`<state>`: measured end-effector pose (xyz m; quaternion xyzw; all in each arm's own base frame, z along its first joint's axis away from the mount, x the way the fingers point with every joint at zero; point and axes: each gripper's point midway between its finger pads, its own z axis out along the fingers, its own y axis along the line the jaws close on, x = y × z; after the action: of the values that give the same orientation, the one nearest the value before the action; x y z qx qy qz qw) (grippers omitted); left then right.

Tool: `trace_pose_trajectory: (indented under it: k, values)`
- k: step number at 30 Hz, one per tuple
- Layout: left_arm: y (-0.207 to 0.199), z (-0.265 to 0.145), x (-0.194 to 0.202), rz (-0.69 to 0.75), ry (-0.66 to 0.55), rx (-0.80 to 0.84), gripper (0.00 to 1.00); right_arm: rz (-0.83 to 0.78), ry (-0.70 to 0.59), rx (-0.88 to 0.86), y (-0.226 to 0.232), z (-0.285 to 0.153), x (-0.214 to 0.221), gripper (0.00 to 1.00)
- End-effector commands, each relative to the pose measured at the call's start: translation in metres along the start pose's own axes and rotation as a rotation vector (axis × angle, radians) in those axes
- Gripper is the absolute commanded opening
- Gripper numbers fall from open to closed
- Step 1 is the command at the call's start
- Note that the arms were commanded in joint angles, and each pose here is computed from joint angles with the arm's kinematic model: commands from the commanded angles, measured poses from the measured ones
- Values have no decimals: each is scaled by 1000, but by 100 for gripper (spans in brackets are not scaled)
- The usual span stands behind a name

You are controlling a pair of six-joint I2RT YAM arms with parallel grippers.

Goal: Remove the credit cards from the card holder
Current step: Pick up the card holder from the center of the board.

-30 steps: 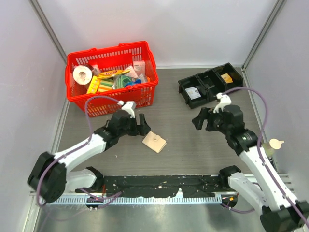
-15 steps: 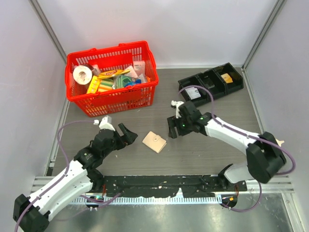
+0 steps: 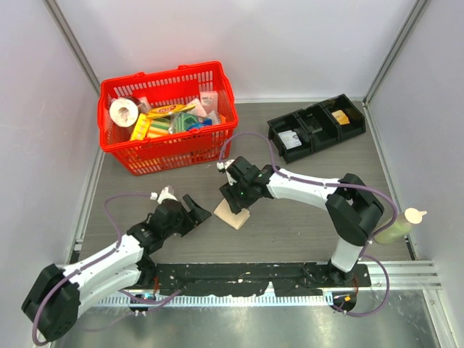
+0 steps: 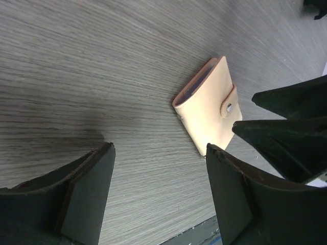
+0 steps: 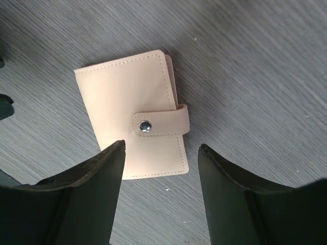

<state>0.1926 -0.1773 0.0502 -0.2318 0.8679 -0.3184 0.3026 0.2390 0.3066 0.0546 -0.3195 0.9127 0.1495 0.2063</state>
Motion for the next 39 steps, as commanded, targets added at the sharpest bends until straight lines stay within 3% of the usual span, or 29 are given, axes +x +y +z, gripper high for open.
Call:
trace_pose_trajectory:
  k: [1, 9, 19, 27, 39]
  values:
    - [-25, 10, 1, -67, 19, 71, 73, -46, 16, 13, 6, 1, 1, 62]
    - [-27, 17, 6, -18, 62, 7, 71, 0, 49, -38, 30, 2, 26, 61]
    - [-26, 26, 1, 22, 5, 56, 71, 28, -113, 84, 20, -30, -14, 58]
    - [-21, 25, -2, 36, -18, 41, 70, 8, -82, 73, 25, -6, -13, 53]
    - [-19, 24, 23, 14, 55, 15, 69, -47, -61, 3, 43, 10, -9, 52]
